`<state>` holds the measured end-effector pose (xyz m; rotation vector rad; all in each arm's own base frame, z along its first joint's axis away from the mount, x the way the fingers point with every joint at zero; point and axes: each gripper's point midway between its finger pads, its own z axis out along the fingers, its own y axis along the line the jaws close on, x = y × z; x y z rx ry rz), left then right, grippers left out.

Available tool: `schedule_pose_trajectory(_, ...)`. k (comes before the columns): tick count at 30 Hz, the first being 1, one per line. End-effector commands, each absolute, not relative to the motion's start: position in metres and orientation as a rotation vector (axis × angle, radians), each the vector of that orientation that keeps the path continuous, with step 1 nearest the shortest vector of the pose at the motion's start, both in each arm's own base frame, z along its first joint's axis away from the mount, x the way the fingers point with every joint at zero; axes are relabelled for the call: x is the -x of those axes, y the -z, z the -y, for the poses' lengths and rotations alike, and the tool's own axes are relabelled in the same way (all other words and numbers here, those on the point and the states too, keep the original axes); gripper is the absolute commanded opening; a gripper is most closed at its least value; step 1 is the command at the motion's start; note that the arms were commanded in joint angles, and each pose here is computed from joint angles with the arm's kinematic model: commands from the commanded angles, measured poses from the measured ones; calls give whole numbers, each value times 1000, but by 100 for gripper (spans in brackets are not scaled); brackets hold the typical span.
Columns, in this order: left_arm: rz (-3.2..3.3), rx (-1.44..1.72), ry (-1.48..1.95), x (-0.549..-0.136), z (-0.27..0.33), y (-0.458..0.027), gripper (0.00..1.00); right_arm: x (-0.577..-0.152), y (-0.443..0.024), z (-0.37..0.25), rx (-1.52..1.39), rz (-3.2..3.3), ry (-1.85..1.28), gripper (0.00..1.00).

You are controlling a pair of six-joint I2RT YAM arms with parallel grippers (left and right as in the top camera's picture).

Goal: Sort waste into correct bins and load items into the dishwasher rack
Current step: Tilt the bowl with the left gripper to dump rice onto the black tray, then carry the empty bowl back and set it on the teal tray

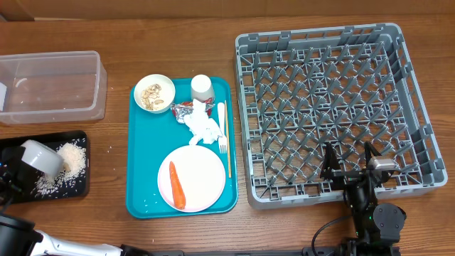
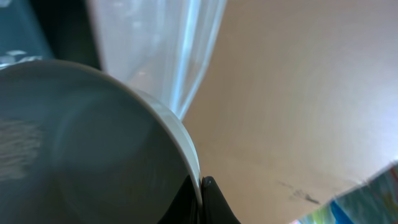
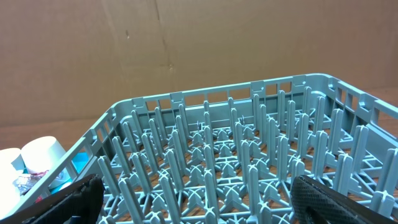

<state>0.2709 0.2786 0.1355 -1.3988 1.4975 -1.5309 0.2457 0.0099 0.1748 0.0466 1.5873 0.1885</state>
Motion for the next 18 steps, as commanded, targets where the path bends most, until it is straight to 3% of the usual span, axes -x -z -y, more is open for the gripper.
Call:
schedule_pose_trajectory(1,-1427,1238,1575,-281,-277,-155,4,-246,-173,-8,-52,-1582,-177,100)
schedule_pose_trajectory(18,-1600,1237,1529,-291,-255,-153,4,-246,-173,-8,-52,-1582,-177,100)
